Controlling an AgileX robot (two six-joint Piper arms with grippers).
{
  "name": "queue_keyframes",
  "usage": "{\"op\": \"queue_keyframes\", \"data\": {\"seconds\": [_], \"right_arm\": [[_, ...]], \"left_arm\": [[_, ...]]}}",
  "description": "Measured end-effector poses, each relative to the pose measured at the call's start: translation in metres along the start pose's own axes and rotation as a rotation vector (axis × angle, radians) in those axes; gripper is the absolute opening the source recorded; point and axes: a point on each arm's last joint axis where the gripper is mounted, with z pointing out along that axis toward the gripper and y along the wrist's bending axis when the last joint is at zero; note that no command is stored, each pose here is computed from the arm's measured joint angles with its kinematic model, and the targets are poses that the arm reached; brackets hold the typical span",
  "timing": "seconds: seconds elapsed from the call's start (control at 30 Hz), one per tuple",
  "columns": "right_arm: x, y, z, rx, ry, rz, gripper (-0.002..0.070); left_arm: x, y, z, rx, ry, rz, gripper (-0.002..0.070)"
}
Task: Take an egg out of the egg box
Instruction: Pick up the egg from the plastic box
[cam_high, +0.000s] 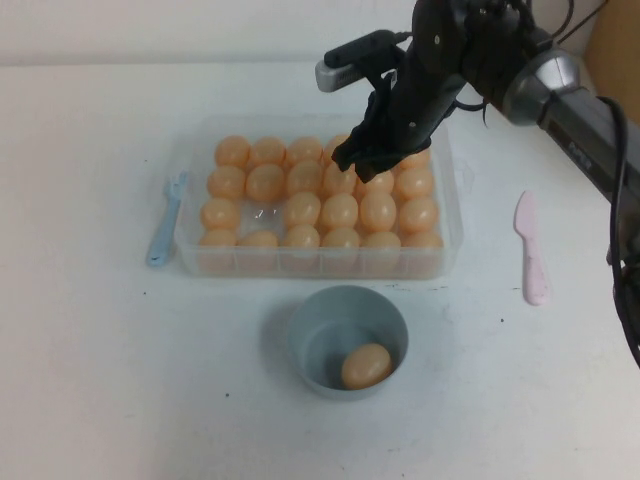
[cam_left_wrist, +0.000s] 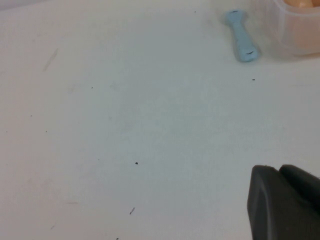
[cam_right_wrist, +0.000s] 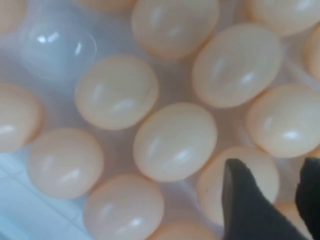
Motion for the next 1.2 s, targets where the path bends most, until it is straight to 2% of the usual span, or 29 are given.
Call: {"op": "queue_keyframes", "data": {"seconds": [0.13, 0.2, 0.27, 0.4, 0.47, 0.57, 1.2], "right_arm": [[-0.006, 0.002, -0.027, 0.011, -0.050, -0.009, 0.0213], [-0.007, 0.004, -0.036, 0.013, -0.066, -0.013, 0.0234], [-0.008, 0.006, -0.037, 0.009, -0.069, -0.017, 0.0288], [0.002, 0.008, -0.018, -0.006, 0.000, 0.003, 0.0457], [0.008, 0.008, -0.003, -0.010, 0.047, 0.030, 0.0497], [0.015, 0.007, 0.014, -0.009, 0.092, 0.046, 0.0499], [0.024, 0.003, 0.050, 0.018, 0.153, 0.085, 0.0482]], "left_arm": [[0.000, 0.000, 0.000, 0.000, 0.000, 0.000, -0.0003], [0.000, 0.000, 0.000, 0.000, 0.000, 0.000, -0.0003], [0.000, 0.000, 0.000, 0.000, 0.000, 0.000, -0.0003], [0.000, 0.000, 0.000, 0.000, 0.000, 0.000, -0.0003], [0.000, 0.000, 0.000, 0.000, 0.000, 0.000, -0.0003], [0.000, 0.000, 0.000, 0.000, 0.000, 0.000, -0.0003], [0.000, 0.000, 0.000, 0.000, 0.000, 0.000, -0.0003]]}}
